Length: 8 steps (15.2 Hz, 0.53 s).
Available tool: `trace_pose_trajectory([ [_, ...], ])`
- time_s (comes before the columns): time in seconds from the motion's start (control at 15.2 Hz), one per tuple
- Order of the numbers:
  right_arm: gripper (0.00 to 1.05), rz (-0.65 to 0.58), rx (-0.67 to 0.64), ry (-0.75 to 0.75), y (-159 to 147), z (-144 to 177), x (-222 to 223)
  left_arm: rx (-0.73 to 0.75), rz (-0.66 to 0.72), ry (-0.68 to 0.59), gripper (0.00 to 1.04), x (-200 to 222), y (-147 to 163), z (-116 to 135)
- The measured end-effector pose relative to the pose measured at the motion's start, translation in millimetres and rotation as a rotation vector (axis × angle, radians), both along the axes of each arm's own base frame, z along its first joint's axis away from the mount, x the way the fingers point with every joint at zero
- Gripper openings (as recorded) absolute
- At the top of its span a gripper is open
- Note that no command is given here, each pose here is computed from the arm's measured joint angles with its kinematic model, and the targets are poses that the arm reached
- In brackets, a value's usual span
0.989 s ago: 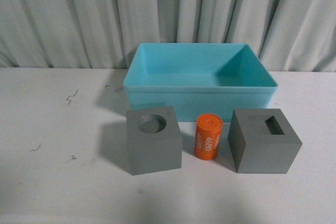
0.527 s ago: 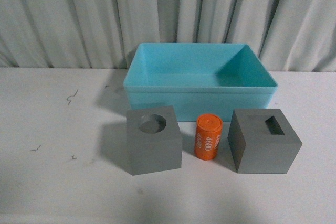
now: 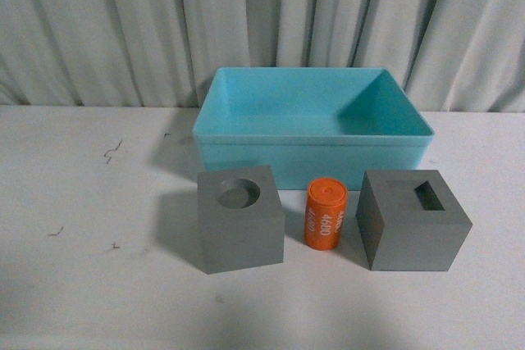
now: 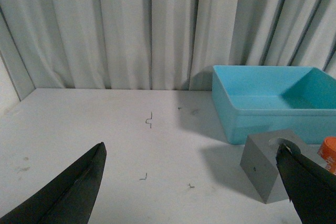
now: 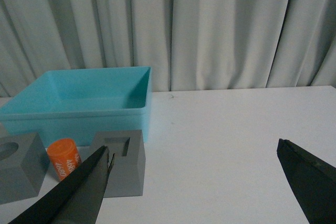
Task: Place gray and orange parts in blue box
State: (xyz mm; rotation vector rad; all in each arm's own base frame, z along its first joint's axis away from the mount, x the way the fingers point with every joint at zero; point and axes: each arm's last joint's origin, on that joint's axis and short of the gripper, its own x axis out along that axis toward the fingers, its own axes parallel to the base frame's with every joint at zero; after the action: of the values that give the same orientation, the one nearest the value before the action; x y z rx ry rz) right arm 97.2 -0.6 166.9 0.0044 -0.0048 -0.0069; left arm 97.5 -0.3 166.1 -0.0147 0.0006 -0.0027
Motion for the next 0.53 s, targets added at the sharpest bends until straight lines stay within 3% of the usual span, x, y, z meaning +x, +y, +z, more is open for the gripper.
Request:
trace_pose_trajectory([
  [0.53, 0.98, 0.000, 0.000, 0.000, 0.0, 0.0, 0.0, 0.000, 0.000, 0.000, 0.98, 0.0, 0.0, 0.0],
])
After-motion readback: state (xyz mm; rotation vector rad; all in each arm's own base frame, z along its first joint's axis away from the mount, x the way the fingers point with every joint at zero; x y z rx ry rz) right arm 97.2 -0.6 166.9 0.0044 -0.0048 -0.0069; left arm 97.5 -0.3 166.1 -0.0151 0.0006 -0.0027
